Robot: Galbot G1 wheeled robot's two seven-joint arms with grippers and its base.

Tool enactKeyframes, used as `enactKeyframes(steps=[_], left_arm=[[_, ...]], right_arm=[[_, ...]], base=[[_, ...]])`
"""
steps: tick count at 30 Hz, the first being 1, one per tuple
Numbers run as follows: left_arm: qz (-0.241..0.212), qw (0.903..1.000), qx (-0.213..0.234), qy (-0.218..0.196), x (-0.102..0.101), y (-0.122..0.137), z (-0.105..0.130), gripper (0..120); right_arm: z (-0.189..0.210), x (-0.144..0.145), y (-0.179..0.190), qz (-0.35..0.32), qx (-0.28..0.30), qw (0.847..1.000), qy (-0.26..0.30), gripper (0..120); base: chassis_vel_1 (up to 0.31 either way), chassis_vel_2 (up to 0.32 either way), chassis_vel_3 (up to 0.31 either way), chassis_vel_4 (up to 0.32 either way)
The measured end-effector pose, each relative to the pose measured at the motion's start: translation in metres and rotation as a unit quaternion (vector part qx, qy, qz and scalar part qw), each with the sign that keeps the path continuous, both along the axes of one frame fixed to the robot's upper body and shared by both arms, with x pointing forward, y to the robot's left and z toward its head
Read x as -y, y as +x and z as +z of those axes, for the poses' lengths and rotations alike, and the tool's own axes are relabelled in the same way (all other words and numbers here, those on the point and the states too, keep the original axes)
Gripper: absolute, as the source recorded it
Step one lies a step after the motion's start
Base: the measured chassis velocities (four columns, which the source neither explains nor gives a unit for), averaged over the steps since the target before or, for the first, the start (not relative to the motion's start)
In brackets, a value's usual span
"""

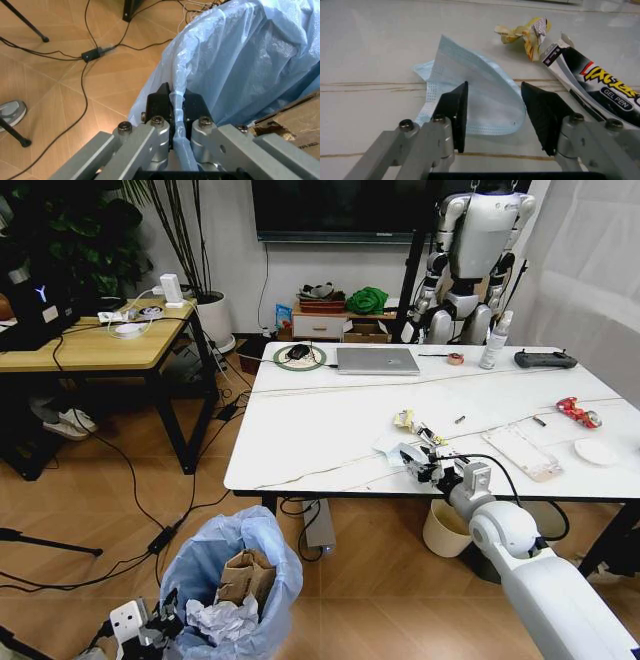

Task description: Pick up the trash bin and place the trash from the table into it.

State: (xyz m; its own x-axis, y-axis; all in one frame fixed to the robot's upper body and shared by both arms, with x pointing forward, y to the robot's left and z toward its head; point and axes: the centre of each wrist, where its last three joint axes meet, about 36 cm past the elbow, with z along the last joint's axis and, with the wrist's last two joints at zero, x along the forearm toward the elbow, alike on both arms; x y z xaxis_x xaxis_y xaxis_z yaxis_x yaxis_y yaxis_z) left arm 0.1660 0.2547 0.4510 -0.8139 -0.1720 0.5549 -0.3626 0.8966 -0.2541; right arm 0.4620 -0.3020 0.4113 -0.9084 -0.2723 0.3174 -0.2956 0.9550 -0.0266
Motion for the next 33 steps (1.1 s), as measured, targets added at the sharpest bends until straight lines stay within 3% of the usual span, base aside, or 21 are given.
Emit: enactKeyframes(steps=[11,20,24,27,30,33], left_arm=[[-0.002,1.0,0.003,0.0,0.001,0.0,0.002,0],[-0.005,1.0,0.003,-0.001,0.001,0.0,0.003,0],[-0.005,1.0,0.005,-0.002,0.001,0.001,0.004,0],[-0.005,1.0,0.006,-0.002,0.001,0.001,0.004,0],[-0.005,1.0,0.008,-0.003,0.0,0.001,0.006,0],[-0.004,0.9999,0.009,-0.002,0.0,0.001,0.007,0]], right_arm=[[-0.002,0.002,0.0,-0.001,0.004,1.0,-0.002,0],[0.04,-0.02,-0.023,0.052,0.05,0.996,0.044,0],[0.073,-0.07,-0.071,0.16,0.075,0.978,0.111,0],[0.079,-0.092,-0.09,0.198,0.072,0.968,0.136,0],[0.087,-0.127,-0.122,0.254,0.051,0.947,0.189,0],[0.086,-0.144,-0.14,0.285,0.029,0.933,0.22,0]], base=[[0.0,0.0,0.0,0.0],[0.0,0.0,0.0,0.0],[0.0,0.0,0.0,0.0],[0.0,0.0,0.0,0.0],[0.0,0.0,0.0,0.0],[0.0,0.0,0.0,0.0]])
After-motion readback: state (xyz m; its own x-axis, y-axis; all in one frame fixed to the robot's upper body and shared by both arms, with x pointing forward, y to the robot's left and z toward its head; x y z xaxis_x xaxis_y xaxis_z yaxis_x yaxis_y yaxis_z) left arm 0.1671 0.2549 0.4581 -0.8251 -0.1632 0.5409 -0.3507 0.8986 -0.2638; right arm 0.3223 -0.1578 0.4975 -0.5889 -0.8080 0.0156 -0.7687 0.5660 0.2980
